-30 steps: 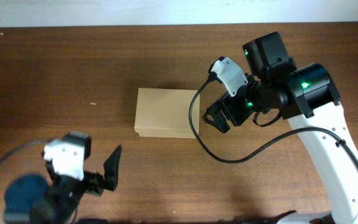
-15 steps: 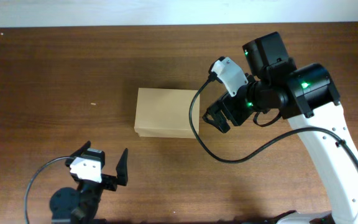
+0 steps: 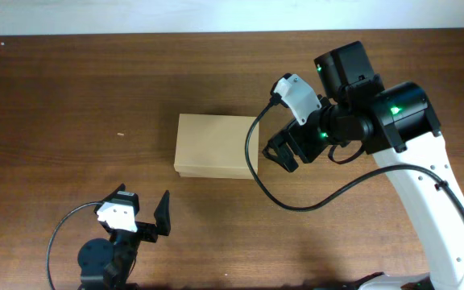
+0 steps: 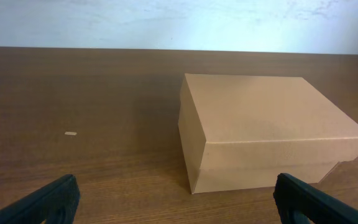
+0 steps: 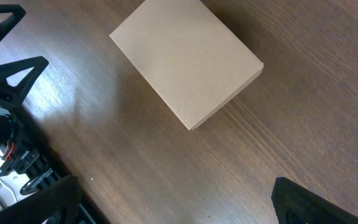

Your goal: Pack container

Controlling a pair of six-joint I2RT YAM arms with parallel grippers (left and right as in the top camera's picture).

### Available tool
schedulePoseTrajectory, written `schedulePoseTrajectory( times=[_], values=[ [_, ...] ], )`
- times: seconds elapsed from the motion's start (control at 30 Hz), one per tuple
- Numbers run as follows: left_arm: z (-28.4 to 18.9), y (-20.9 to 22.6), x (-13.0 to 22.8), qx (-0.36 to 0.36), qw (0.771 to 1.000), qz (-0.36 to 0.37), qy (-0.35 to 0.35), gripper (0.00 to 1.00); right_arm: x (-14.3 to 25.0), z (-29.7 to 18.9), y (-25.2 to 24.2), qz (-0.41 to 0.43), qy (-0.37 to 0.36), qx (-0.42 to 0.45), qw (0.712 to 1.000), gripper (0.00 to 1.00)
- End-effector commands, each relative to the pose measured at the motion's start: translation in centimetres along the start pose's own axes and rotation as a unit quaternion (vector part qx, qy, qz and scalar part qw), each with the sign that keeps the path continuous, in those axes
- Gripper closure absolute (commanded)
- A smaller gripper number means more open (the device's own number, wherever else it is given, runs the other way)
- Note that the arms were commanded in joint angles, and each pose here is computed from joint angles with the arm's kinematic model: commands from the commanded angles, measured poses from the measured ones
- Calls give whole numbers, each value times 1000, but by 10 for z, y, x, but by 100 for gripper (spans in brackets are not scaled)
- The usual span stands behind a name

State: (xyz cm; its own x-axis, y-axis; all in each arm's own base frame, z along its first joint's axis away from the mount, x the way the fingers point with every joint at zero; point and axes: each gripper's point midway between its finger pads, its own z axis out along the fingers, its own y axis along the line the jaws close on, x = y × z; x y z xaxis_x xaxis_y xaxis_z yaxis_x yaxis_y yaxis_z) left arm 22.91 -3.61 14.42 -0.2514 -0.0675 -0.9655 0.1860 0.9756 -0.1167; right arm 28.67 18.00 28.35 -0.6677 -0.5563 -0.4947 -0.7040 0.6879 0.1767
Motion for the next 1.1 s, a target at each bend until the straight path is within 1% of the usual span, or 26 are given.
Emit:
schedulePoseTrajectory(
  times=[0.0,0.73,0.9,1.0,1.07],
  values=[
    [0,1,-1,-3,1000,-6,-6,1,-2,-3,1,-2,-5,5,1000,1],
    [0,2,-1,-4,1000,-6,-6,0,-2,-3,1,-3,-5,4,1000,1],
    [0,2,-1,-4,1000,-6,-6,1,4,-6,-1,-1,5,17,1000,1],
    [0,2,-1,-4,1000,-6,-6,1,1,-13,-3,-12,-19,35,999,1],
    [0,2,-1,-4,1000,-6,-6,1,-8,-18,-5,-33,-65,58,996,1]
  ],
)
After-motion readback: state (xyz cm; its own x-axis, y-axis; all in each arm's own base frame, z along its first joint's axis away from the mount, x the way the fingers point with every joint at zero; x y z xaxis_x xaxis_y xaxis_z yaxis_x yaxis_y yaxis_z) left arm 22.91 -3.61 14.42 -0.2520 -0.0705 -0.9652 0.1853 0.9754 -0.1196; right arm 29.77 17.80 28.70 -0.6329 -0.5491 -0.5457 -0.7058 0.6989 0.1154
